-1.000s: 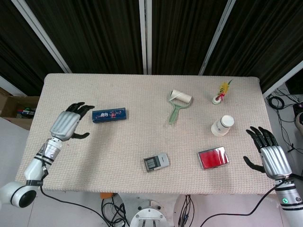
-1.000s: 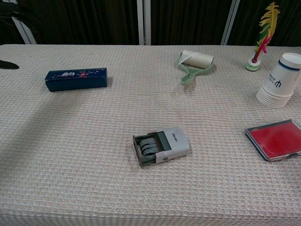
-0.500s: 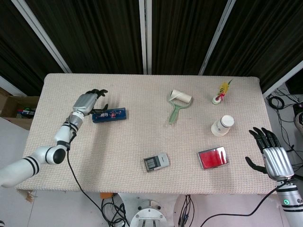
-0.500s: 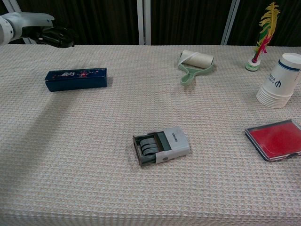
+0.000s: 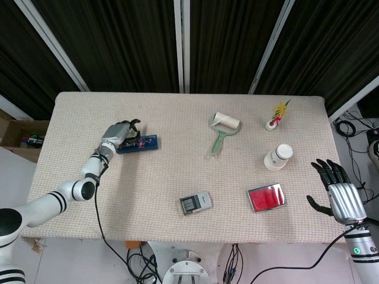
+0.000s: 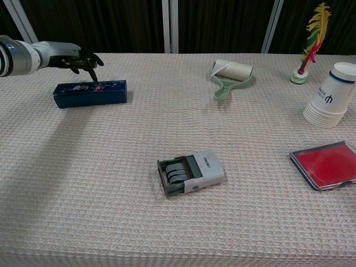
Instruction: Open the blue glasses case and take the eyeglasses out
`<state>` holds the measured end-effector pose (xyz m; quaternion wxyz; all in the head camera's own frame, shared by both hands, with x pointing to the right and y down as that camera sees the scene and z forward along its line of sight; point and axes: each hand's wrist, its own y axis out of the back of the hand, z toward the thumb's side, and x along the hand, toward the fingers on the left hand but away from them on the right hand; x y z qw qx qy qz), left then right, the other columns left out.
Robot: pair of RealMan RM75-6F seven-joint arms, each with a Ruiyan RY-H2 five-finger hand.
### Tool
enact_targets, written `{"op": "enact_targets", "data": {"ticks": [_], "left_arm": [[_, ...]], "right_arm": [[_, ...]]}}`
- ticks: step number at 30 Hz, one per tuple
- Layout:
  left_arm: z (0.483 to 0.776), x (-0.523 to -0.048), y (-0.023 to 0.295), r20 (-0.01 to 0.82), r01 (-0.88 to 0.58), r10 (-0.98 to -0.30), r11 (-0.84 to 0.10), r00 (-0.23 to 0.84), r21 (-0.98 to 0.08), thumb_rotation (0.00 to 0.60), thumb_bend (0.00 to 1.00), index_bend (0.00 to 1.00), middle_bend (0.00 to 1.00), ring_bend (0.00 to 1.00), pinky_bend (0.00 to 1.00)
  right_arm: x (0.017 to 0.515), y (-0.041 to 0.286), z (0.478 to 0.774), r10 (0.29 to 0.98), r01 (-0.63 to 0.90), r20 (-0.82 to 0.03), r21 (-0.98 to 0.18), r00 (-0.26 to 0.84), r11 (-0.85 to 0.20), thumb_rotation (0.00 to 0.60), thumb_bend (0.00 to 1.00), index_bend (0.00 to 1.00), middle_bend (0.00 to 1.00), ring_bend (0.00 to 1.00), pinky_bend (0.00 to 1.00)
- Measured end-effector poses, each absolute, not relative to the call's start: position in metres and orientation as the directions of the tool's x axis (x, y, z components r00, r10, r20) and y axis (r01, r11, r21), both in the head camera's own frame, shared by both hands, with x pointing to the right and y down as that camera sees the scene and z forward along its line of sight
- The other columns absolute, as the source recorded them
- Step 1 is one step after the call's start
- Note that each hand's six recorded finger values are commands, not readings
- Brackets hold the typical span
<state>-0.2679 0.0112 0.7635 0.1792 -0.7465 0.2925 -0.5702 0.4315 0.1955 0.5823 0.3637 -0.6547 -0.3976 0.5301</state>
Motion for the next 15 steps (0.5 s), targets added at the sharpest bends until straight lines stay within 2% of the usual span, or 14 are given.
{"op": "enact_targets", "data": {"ticks": [5,10,15], "left_arm": [[0.756,-0.265,0.019,0.733,-0.215,-0.653,-0.756,0.190,-0.618,0.038,0.52,0.07,0.29,0.12,0.14],[0.751,-0.263,0.034,0.753,-0.189,-0.629,-0.777,0.193,-0.601,0.001,0.52,0.07,0.29,0.12,0.14],[0.743,-0.257,0.050,0.765,-0.187,-0.613,-0.790,0.198,-0.584,0.000,0.52,0.07,0.29,0.12,0.14]], "right_arm": [[0.430,0.195,0.584,0.903,0.134,-0.410,-0.895,0.128,-0.426,0.600,0.20,0.12,0.10,0.00,0.11],[0.430,0.196,0.584,0.902,0.136,-0.411,-0.894,0.129,-0.427,0.600,0.20,0.12,0.10,0.00,0.11],[0.431,0.198,0.583,0.904,0.137,-0.407,-0.896,0.131,-0.423,0.600,0.20,0.12,0.10,0.00,0.11]]}}
